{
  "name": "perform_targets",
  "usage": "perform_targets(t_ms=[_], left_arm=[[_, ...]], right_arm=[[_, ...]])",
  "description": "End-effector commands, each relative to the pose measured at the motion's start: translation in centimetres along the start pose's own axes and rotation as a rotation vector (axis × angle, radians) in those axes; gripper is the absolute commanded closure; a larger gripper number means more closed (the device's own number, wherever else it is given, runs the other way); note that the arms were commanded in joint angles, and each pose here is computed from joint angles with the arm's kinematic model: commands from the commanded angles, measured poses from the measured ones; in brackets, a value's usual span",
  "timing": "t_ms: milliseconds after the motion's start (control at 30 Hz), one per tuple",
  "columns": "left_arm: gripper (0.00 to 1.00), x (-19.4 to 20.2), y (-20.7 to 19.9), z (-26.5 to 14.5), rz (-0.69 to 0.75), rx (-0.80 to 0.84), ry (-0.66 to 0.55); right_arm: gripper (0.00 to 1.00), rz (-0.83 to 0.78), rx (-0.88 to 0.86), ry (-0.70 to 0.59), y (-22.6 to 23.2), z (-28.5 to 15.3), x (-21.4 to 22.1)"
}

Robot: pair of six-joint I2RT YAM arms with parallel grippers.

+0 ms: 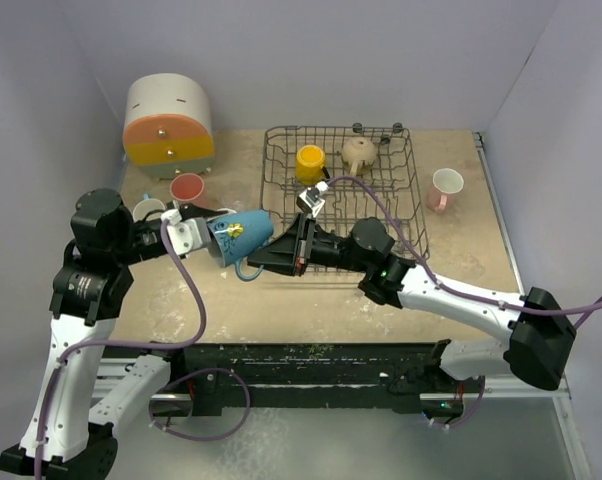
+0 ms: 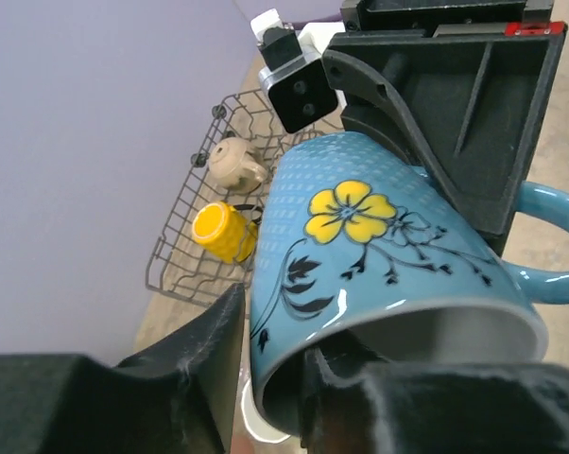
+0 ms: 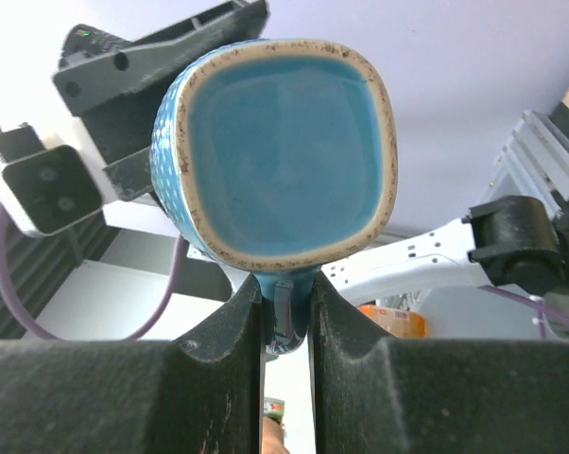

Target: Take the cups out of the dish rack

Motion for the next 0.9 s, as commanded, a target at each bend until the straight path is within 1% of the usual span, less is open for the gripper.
perform_targets(t_ms=[0,33,67,100,133,233,300,400,433,500,533,600,700,867], left_arm=[[0.83,-1.5,0.3,0.2,-0.011,0.025,-0.069],[0.93,-1.3,0.2,0.3,-0.028,0.036,-0.065],[1.00,-1.2,0.0,0.3,-0.038,0.042,-0.063],[1.00,-1.1,-0.1,0.3,-0.051,0.052,-0.061],[1.00,-0.9,-0.3,0.4,-0.061,0.063,-0.061],[1.00,-0.3,-0.7,0.6,-0.083,0.096,-0.046],[1.00,0.3,-0.6,0.8,-0.100,0.100,-0.020],[1.00,1.6,-0.8,1.4,-0.136,0.171,0.040],[1.00,1.9,-0.7,1.6,-0.146,0.198,0.061],[1.00,2.7,-0.7,2.5,-0.160,0.259,0.105],[1.00,3.2,-0.8,3.0,-0.159,0.285,0.131],[1.00,3.8,-1.4,4.5,-0.146,0.332,0.186],[1.00,4.2,-3.0,7.2,-0.094,0.406,0.258],[1.00,5.4,-7.4,12.4,-0.065,0.579,0.361]], right_arm=[[0.93,-0.072,-0.191,-0.021,4.0,-0.4,0.5],[0.88,-0.070,-0.152,-0.007,3.6,-0.5,0.7],[0.79,-0.069,-0.136,-0.008,3.6,-0.8,0.7],[0.65,-0.079,-0.119,-0.023,3.7,-1.2,0.5],[0.54,-0.094,-0.085,-0.039,3.6,-1.5,0.2],[0.33,-0.149,0.085,-0.095,2.7,-3.1,-1.5],[0.22,-0.165,0.258,-0.142,1.1,-4.9,-2.8],[0.13,-0.220,0.477,-0.225,-0.8,-8.4,-5.6],[0.10,-0.233,0.591,-0.258,-1.2,-9.9,-6.5],[0.08,-0.311,0.841,-0.369,-2.3,-12.9,-8.6],[0.07,-0.337,0.921,-0.400,-2.5,-13.9,-9.3],[0.06,-0.365,1.005,-0.441,-2.3,-15.2,-10.5],[0.05,-0.399,1.055,-0.494,-1.2,-16.2,-12.1],[0.02,-0.410,1.175,-0.546,-0.7,-17.0,-15.2]])
Point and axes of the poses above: each gripper's point midway between its finger pads, its own z axis out along the fingers, its own y axis along the line the jaws close on, x = y × z, the point moved 8 cm from there along -z, back along the fingers, and after that the axes turned 2 degrees about z, right-handed, at the moved point
